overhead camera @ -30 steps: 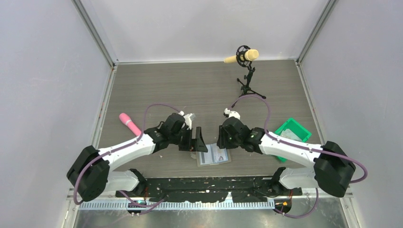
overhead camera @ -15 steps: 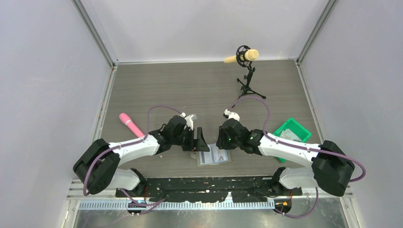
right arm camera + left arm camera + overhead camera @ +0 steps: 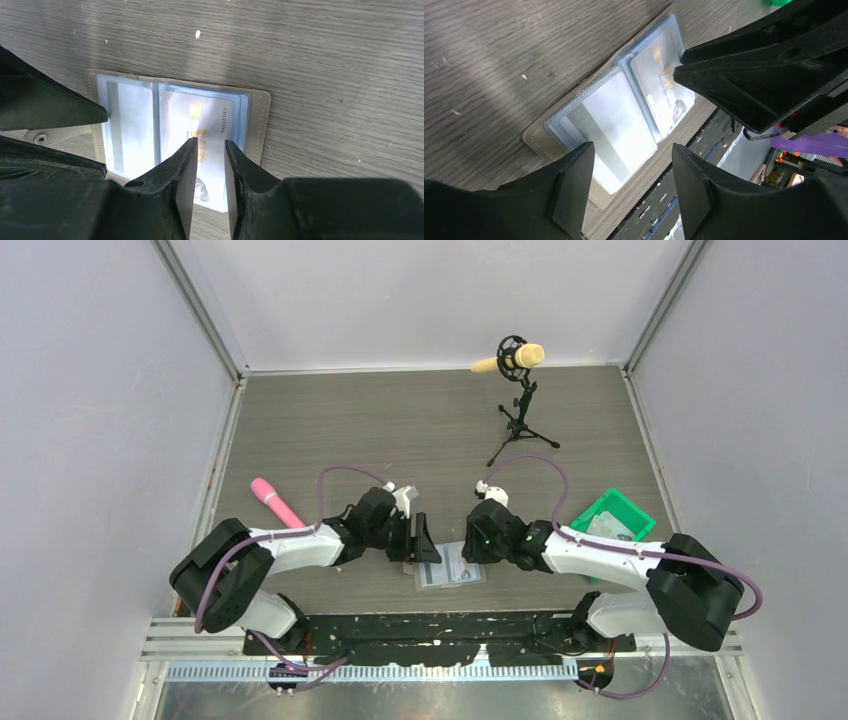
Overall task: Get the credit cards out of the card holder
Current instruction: Remove the credit card from the card holder.
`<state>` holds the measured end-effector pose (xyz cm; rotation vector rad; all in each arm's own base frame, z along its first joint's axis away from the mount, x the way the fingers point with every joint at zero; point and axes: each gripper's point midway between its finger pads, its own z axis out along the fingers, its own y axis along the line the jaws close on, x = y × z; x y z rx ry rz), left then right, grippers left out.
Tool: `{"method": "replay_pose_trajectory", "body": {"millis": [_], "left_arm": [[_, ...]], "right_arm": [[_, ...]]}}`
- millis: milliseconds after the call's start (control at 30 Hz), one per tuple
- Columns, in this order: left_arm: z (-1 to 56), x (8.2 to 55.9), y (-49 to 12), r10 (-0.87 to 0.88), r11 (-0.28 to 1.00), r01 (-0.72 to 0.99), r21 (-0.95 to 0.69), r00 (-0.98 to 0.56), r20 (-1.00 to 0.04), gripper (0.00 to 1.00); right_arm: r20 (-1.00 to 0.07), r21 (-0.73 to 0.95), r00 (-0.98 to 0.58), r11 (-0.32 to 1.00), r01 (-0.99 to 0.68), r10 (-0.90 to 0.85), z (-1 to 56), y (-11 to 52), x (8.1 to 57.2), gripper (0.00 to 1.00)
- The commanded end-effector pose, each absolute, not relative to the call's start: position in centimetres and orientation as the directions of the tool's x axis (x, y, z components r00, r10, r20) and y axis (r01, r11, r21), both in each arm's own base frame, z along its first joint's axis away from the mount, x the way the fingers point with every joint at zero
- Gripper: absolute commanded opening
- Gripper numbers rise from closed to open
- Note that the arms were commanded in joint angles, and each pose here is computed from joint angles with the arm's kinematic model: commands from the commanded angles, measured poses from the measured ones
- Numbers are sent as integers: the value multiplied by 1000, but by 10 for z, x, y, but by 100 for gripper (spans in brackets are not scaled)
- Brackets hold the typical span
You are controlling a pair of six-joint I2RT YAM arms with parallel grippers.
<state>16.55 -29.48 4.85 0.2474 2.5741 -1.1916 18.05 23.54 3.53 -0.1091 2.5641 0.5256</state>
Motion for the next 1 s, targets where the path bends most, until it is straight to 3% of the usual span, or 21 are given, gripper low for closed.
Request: {"method": "replay_pose_trajectory", "body": {"millis": [0,567,967], "left_arm": [[52,169,-303,34,606,305,-735,-933,-359,60],[75,176,-299,-41,626,291,-723,-914,-403,55],[59,174,-319,-67,609,230,-760,-939,-337,48]], "right_arm": [[-507,389,-860,907,-162,63,32,244,183,33],[-482,391,-873,911,-131,81,16,233,173,24],[-479,395,-874,910,-130,83,12,231,170,24]]}}
